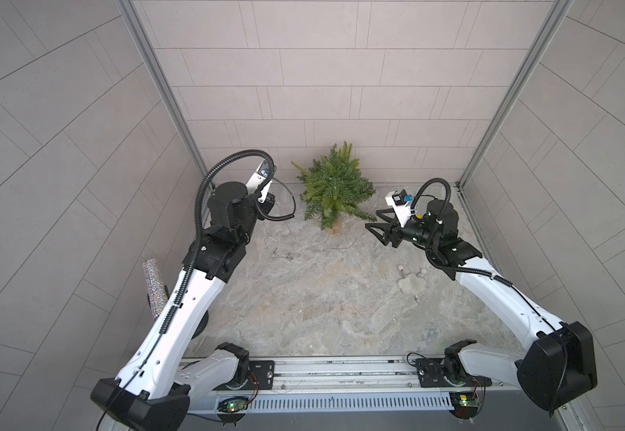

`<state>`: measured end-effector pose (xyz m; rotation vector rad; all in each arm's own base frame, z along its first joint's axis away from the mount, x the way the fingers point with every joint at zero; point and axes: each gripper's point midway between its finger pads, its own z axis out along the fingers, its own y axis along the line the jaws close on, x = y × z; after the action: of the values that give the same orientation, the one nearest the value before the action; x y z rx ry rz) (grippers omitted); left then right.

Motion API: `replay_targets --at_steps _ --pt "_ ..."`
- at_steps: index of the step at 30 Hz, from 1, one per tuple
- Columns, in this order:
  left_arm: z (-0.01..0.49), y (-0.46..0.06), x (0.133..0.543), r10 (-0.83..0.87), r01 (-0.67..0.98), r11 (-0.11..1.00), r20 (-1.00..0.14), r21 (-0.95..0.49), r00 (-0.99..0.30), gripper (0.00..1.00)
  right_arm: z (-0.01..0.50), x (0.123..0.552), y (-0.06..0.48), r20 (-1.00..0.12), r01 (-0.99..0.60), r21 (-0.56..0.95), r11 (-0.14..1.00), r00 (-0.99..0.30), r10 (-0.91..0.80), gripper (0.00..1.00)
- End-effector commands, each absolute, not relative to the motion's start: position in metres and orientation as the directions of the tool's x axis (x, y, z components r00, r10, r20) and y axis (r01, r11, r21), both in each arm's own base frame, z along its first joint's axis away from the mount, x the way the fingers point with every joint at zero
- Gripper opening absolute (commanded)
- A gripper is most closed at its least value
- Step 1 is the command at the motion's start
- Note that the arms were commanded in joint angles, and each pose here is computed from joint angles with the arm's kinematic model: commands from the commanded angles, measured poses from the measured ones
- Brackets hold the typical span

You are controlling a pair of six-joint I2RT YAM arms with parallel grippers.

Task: Remove string lights from the small christmas tree
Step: Remove the light string from the Christmas tree, then place the light string at the center of the board.

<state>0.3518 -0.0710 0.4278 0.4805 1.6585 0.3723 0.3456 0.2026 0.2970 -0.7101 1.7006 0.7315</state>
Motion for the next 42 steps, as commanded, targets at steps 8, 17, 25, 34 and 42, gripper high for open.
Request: replay_targets --at_steps 8,17,25,34,42 --pt "0.519 -0.090 0.261 0.340 0.287 0.884 -0.930 0.368 0.144 0.00 0.296 0.343 0.202 -0.973 -0.770 0.097 0.630 -0.205 -0.101 0.68" --pt "0.513 -0.146 0.219 0.200 0.634 0.723 -0.961 0.275 0.190 0.00 0.321 0.309 0.242 -0.993 -0.851 -0.014 0.524 -0.051 -0.110 0.70" --pt "0.485 -0.156 0.233 0.176 0.670 0.711 -0.976 0.214 0.125 0.00 0.341 0.254 0.324 -0.999 -0.950 -0.023 0.310 0.007 -0.052 0.72" --pt "0.461 -0.159 0.243 0.166 0.681 0.714 -0.984 0.162 0.060 0.00 0.305 0.241 0.381 -0.990 -0.966 0.029 0.259 -0.063 -0.125 0.72" --pt "0.403 -0.164 0.257 0.158 0.689 0.722 -0.984 0.060 -0.079 0.00 0.245 0.252 0.364 -0.950 -0.924 0.059 0.379 -0.168 -0.262 0.69"
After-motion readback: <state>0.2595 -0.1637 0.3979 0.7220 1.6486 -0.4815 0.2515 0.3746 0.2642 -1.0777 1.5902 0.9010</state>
